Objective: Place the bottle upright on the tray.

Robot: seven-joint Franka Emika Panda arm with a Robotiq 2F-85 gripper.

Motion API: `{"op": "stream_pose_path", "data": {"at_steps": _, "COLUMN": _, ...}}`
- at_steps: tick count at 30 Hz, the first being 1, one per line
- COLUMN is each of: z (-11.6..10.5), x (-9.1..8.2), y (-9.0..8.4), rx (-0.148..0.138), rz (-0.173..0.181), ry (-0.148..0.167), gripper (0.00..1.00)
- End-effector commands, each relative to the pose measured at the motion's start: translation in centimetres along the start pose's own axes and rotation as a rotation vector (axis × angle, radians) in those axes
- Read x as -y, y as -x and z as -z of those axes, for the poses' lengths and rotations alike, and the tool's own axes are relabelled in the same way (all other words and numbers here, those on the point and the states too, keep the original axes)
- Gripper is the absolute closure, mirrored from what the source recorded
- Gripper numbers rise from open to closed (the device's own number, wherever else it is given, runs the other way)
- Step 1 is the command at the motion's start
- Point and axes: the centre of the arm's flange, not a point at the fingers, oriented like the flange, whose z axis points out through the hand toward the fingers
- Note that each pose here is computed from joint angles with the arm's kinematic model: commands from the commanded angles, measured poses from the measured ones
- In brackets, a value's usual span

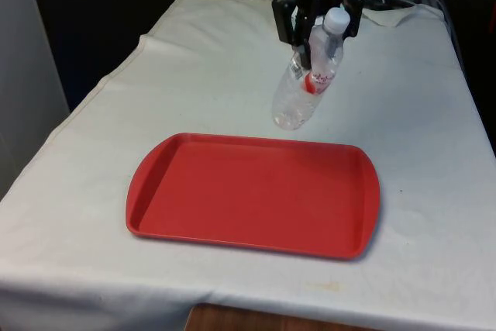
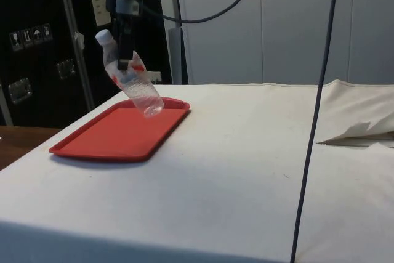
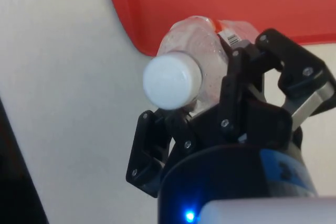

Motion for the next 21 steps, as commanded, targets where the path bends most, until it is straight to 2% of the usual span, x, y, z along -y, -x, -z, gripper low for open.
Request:
{"op": "stream_pose_path", "data": {"at_steps": 1, "z": 0.0, "x": -0.2, "y": -0.2, "rx": -0.02, "rz": -0.002, "ry": -0.004, "gripper": 0.66}}
{"op": "stream_pose_path", "data": {"at_steps": 5, "z": 0.1, "x": -0.7, "y": -0.2, "rx": -0.043, "rz": -0.013, "ry": -0.004, "gripper": 0.66}}
{"op": "stream_pose_path", "data": {"at_steps": 6, "z": 0.0, "x": -0.6, "y": 0.0, "rx": -0.029, "rz": -0.013, "ry": 0.0, "gripper": 0.66}}
{"op": "stream_pose_path", "data": {"at_steps": 8, "z": 0.0, "x": -1.0, "y": -0.2, "rx": -0.06, "rz": -0.019, "ry": -0.004, "gripper": 0.66}}
{"op": "stream_pose_path", "data": {"at_steps": 13, "z": 0.1, "x": -1.6, "y": -0.1, "rx": -0.088, "rz": -0.03, "ry": -0.003, "gripper": 0.66}}
{"op": "stream_pose_path", "data": {"at_steps": 14, "z": 0.1, "x": -1.6, "y": 0.0, "rx": -0.09, "rz": -0.031, "ry": -0.004, "gripper": 0.66}}
{"op": "stream_pose_path", "data": {"at_steps": 15, "z": 0.0, "x": -1.5, "y": 0.1, "rx": -0.075, "rz": -0.031, "ry": -0.001, "gripper": 0.66}}
{"op": "stream_pose_path", "data": {"at_steps": 16, "z": 0.1, "x": -1.8, "y": 0.0, "rx": -0.097, "rz": -0.032, "ry": -0.004, "gripper": 0.66}}
{"op": "stream_pose_path", "data": {"at_steps": 21, "z": 0.2, "x": -2.3, "y": 0.1, "rx": -0.13, "rz": -0.046, "ry": -0.004, "gripper": 0.66}}
